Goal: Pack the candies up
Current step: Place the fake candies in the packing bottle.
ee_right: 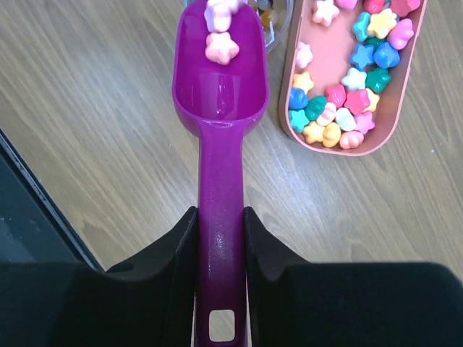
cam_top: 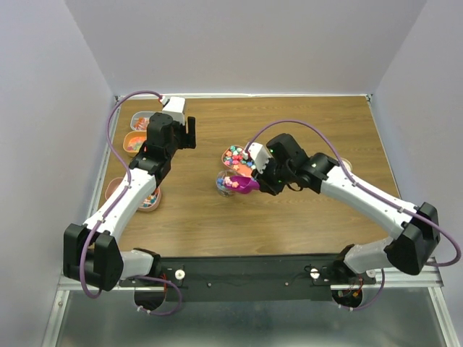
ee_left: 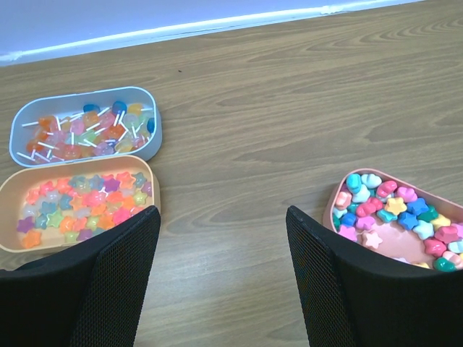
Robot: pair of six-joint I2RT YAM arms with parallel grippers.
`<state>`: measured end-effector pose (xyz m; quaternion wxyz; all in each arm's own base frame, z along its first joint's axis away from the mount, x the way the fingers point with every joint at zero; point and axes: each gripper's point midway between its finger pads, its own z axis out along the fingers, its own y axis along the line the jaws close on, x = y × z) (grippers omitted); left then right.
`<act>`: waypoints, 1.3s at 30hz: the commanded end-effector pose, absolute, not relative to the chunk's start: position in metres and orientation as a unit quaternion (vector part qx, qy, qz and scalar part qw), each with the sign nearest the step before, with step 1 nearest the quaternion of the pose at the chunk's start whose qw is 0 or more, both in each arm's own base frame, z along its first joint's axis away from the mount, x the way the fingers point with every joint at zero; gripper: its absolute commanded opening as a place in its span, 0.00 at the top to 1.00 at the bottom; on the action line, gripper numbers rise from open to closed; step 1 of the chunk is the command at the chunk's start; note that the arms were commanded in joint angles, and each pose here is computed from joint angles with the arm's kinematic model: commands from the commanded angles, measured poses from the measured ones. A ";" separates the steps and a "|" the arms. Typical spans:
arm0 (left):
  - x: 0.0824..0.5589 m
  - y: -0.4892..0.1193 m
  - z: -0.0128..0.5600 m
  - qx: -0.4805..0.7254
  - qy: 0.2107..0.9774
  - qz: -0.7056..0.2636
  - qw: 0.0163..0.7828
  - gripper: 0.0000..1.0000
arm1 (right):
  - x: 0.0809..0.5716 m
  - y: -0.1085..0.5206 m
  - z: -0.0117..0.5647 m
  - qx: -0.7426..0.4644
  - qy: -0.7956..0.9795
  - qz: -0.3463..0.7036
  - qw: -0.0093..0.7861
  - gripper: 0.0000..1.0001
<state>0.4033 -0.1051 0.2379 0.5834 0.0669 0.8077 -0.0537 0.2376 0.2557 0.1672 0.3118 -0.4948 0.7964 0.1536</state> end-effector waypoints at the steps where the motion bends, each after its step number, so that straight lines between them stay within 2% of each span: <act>1: 0.408 -0.101 0.250 0.064 0.800 -0.047 0.595 0.22 | 0.235 0.250 0.166 -0.512 0.804 0.122 0.277 0.99; 14: 0.408 -0.096 0.254 0.060 0.798 -0.045 0.598 0.22 | 0.238 0.252 0.184 -0.522 0.814 0.075 0.245 0.99; 24: 0.408 -0.095 0.257 0.060 0.796 -0.049 0.601 0.22 | 0.242 0.255 0.209 -0.514 0.803 0.085 0.289 0.99; 32: 0.407 -0.091 0.258 0.054 0.796 -0.044 0.601 0.22 | 0.234 0.255 0.181 -0.534 0.804 0.088 0.246 0.99; 36: 0.407 -0.089 0.259 0.053 0.796 -0.042 0.601 0.22 | 0.240 0.251 0.181 -0.524 0.805 0.076 0.269 0.99; 39: 0.407 -0.086 0.260 0.050 0.795 -0.041 0.603 0.22 | 0.251 0.246 0.188 -0.501 0.801 0.058 0.322 0.99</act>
